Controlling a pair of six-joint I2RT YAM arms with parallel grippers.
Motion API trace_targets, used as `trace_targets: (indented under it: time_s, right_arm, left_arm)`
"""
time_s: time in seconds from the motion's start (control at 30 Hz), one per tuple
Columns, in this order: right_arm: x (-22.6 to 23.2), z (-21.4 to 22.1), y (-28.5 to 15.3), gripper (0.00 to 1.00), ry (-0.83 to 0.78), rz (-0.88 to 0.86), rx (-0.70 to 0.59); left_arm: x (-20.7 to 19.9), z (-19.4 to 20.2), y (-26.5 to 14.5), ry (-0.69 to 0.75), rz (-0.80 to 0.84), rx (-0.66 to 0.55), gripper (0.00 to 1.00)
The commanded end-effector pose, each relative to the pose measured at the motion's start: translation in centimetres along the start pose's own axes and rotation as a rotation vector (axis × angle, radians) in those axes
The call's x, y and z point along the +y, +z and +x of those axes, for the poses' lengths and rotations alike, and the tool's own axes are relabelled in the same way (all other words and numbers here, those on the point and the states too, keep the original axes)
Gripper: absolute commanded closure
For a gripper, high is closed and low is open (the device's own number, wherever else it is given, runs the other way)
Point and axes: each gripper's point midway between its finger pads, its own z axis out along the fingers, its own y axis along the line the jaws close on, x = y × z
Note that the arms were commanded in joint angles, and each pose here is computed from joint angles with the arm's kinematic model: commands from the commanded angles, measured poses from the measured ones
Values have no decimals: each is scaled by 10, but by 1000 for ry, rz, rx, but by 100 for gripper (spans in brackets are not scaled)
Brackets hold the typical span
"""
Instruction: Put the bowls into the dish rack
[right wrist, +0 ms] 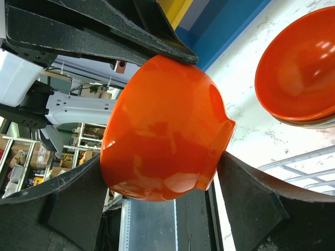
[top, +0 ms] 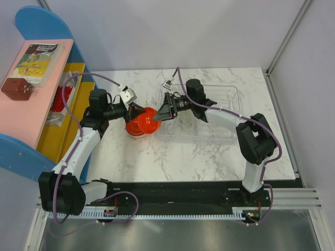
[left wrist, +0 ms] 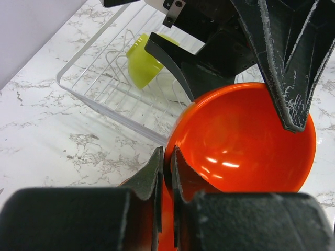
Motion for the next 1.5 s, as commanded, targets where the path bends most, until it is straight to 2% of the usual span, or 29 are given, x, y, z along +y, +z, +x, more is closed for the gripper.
trace_targets:
  time_s: [0.0,0.3,0.4,0.57,0.6,0.67,0.7,0.73,0.83,0.9,0.97,1.0,1.03,1.07,1.17,1.23,1.33,1.37,1.4,1.47]
  right_arm:
    - [28,-16,0,15,-115,-45,-22]
    - [23,-18,0,25,-136,-12,-27]
    - [22,-17,0,33,-134,-9,-25]
    - [27,-18,-1,55,-145,-23,-25]
    - [27,-19,-1,65,-147,-25,-25]
    - [28,-19,-1,73,-151,-26,-28]
    - [27,-19,-1,84,-151,-22,-31]
    - [29,-20,-2,89,-156,-21,-34]
    - [27,-21,-2,100,-159,-12,-40]
    - [27,-22,-2,100,-164,-2,-44]
    - [25,-22,-2,100,-161,8,-43]
    - [21,-23,-2,100,-170,22,-50]
    - [22,-24,-2,100,-180,29,-50]
    - [19,-23,-2,100,-169,42,-47]
    - [11,-25,-4,100,-181,89,-53]
    - [8,-26,-5,100,-191,110,-56]
    - [4,-28,-8,100,-216,157,-57]
    - [4,-30,-10,100,-236,180,-62]
    - [0,-29,-12,100,-239,209,-53]
    - [-4,-33,-21,100,-308,299,-44]
  left_arm:
    - [5,-21,0,40,-10,-37,98]
    - [4,-18,1,36,-7,-31,98]
    - [4,-17,0,36,-7,-30,98]
    - [3,-17,1,40,-7,-30,98]
    - [4,-17,0,41,-8,-31,98]
    - [3,-15,1,34,-6,-28,98]
    - [3,-16,1,35,-4,-28,98]
    - [3,-15,1,33,-5,-26,98]
    - [4,-16,1,33,-9,-26,98]
    - [4,-15,1,31,-9,-23,96]
    - [3,-15,1,27,-4,-24,87]
    - [3,-16,1,29,-3,-25,73]
    - [3,-15,1,27,-2,-23,67]
    - [3,-15,1,26,-2,-22,52]
    - [3,-15,1,28,-2,-22,30]
    - [3,-14,1,24,-4,-19,28]
    - [6,-14,0,13,-22,-15,18]
    - [10,-16,-2,8,-34,-19,9]
    - [12,-18,-4,-17,-46,-22,4]
    - [25,-21,-15,-45,-82,-41,0]
